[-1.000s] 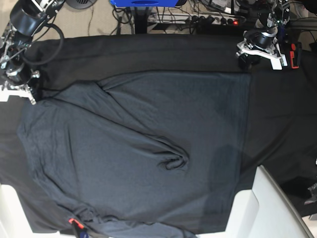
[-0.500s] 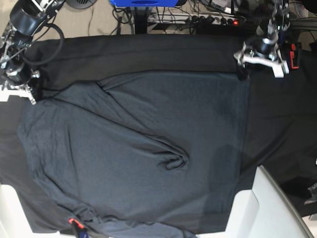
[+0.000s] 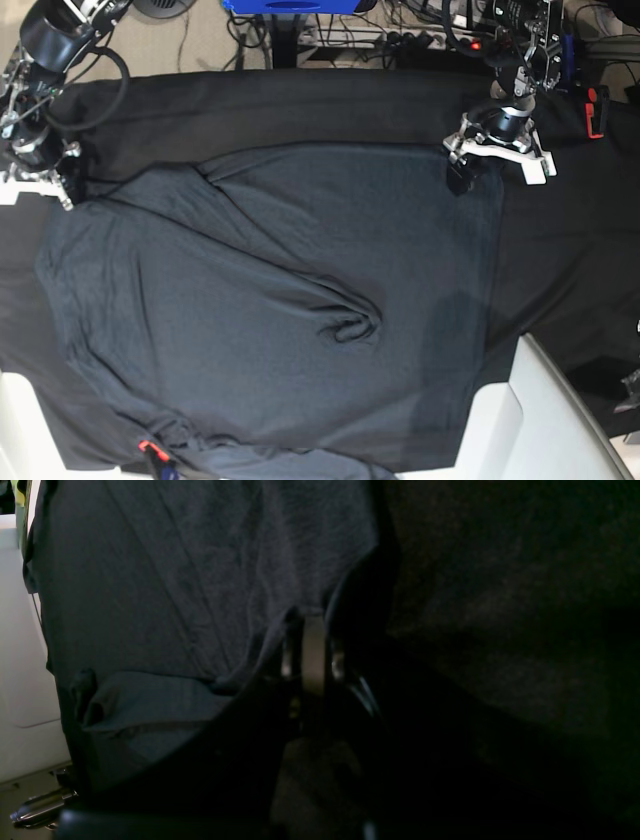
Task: Fold the T-shirt properly
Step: 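Pull the grasped shoulder edge toward the hem with both grippers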
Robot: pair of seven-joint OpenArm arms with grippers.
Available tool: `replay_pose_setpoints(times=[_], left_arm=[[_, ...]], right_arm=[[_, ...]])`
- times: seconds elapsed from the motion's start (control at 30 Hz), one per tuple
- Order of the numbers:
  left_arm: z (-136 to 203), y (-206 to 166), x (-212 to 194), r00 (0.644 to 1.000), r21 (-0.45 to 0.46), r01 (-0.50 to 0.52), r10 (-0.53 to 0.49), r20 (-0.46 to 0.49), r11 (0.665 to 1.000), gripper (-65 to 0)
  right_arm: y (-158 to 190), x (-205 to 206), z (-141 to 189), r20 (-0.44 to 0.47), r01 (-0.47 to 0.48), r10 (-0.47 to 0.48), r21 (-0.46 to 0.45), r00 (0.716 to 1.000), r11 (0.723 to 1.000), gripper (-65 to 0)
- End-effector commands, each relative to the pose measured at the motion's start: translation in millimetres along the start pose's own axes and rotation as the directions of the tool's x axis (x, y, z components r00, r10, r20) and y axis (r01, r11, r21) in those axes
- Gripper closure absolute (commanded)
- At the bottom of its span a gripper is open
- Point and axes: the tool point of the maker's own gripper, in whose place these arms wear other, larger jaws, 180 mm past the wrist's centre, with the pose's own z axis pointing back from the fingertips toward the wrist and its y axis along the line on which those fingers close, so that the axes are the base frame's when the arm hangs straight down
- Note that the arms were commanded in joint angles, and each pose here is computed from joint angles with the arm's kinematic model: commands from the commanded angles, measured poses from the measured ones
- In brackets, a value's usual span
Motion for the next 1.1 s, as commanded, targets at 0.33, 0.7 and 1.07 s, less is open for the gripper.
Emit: replay_pose_setpoints(times=[0.33,0.7,1.07], left_arm=[[-6.9,13.3,-12.0,0.998,0.039,-0.015,0.017,-0.060,0.999,-2.1],[8.7,0.0,10.3,0.999,-0.010,0.046,-0.046,-0.019,0.999,0.0],[24.4,9.0,23.7,0.996,-0.004,0.094,-0.094,-0.009,0.996,0.0]], right_arm=[[1.4,6.2,0.5,0.004,-0.017,0.017,-0.004,1.000,1.000,-0.6],[11.5,16.6,8.0,-0.006,-0.063,0.063,0.006,0.998,0.998,-0.6],[13.4,42.4,33.5,0.035,-0.085,0.087,-0.059,0.996,0.995,-0.6]])
